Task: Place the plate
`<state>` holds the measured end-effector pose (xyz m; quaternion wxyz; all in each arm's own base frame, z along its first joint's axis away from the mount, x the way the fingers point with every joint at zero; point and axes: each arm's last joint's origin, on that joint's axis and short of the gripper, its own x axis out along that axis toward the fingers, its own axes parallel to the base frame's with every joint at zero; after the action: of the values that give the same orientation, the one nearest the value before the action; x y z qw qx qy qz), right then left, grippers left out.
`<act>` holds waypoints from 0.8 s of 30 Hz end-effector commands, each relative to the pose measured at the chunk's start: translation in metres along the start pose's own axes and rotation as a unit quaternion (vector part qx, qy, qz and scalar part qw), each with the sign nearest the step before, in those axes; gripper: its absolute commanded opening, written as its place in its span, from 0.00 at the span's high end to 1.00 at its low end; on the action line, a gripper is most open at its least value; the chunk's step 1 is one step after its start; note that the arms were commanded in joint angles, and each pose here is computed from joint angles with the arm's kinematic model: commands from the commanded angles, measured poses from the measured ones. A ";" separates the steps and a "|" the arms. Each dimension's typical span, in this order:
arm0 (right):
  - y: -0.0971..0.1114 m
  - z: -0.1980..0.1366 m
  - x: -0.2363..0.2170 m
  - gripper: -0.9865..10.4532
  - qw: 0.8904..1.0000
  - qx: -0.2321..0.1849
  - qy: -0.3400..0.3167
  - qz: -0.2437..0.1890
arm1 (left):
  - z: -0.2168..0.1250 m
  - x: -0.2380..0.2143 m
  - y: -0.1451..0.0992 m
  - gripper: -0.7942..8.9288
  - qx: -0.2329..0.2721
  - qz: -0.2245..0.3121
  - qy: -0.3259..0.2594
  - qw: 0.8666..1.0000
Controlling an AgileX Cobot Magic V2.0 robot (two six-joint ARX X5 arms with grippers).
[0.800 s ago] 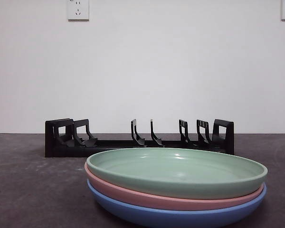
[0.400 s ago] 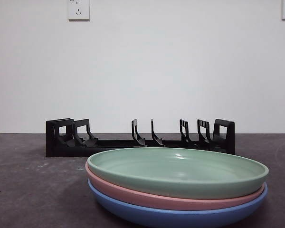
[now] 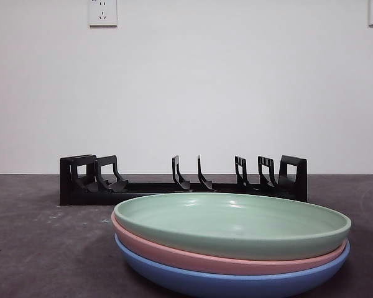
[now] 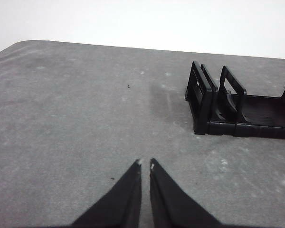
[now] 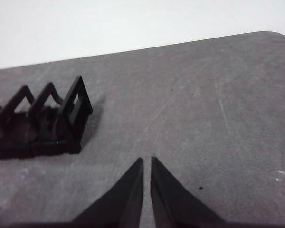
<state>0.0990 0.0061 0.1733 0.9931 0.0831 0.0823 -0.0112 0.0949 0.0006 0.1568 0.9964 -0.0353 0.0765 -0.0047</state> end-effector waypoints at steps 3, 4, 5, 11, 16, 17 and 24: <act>-0.004 -0.009 0.001 0.89 0.999 -0.038 -0.012 0.008 | -0.007 0.002 0.000 0.89 -0.001 0.001 0.013 1.000; -0.005 -0.011 0.001 0.89 0.999 -0.039 -0.012 0.005 | -0.007 0.002 0.000 0.89 -0.001 0.001 0.013 1.000; -0.006 -0.014 0.001 0.89 0.999 -0.038 -0.012 0.003 | -0.007 0.002 0.000 0.89 -0.001 0.001 0.013 1.000; -0.009 -0.022 0.001 0.89 0.999 -0.045 0.001 0.001 | -0.007 0.002 0.000 0.89 -0.001 0.001 0.013 1.000; -0.009 -0.022 0.001 0.89 0.998 -0.066 0.002 0.009 | -0.007 0.002 0.000 0.89 -0.001 0.001 0.013 1.000; -0.009 -0.022 0.001 0.89 0.998 -0.067 0.002 0.009 | -0.007 0.002 0.000 0.89 -0.001 0.001 0.013 1.000; -0.009 -0.020 0.001 0.89 0.998 -0.066 -0.008 0.008 | -0.007 0.002 0.000 0.89 -0.001 0.001 0.013 1.000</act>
<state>0.0958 0.0006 0.1528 0.9968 0.0236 0.0768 0.0014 0.0949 0.0006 0.1568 0.9964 -0.0353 0.0765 -0.0047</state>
